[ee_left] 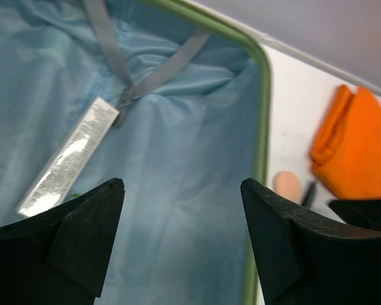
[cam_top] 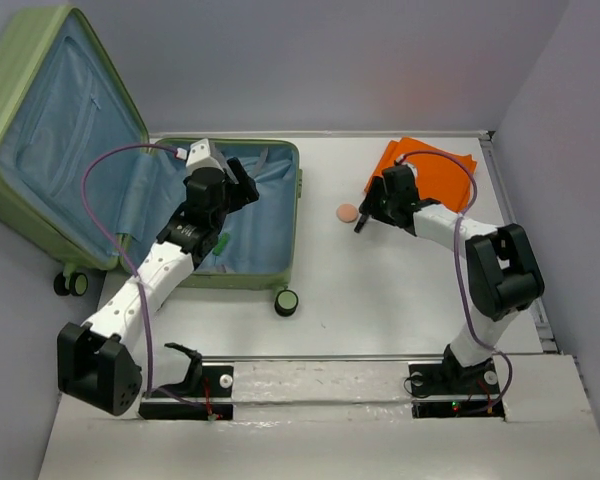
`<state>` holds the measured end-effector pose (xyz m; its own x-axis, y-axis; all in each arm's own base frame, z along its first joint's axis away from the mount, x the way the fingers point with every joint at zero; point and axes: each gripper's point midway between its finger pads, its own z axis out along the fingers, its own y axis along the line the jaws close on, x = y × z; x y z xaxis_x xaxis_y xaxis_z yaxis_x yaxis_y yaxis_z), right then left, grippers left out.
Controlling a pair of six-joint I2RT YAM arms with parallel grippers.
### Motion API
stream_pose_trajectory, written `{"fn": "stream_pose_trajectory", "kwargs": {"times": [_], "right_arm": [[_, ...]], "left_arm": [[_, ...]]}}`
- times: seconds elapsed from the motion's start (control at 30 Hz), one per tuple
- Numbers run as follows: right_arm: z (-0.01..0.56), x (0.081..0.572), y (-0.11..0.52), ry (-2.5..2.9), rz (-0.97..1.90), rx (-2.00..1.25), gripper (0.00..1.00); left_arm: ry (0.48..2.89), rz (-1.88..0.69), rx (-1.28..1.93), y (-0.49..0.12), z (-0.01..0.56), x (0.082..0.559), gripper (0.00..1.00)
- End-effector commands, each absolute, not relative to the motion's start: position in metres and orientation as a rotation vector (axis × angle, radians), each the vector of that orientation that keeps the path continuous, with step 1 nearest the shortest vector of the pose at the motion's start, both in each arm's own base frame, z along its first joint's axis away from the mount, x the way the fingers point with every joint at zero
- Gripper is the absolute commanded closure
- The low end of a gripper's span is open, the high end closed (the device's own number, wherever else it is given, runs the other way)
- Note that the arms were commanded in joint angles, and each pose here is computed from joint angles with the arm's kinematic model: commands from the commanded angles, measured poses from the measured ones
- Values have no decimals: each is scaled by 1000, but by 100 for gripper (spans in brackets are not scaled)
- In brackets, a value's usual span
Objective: Pack the luggage
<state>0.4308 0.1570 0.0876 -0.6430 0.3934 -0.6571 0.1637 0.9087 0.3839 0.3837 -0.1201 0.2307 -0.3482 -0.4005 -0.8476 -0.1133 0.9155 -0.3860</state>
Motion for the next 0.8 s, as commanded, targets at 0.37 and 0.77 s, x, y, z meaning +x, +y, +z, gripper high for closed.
{"fn": "stream_pose_trajectory", "kwargs": {"times": [0.37,0.77], "right_arm": [[40,441,175,2378,116,321,52],[29,422,147,2410,-50,368,72]], "left_arm": [[1764,-551,-42,-138,321,305,14],[1740,-485,31,-129,313,296,14]]}}
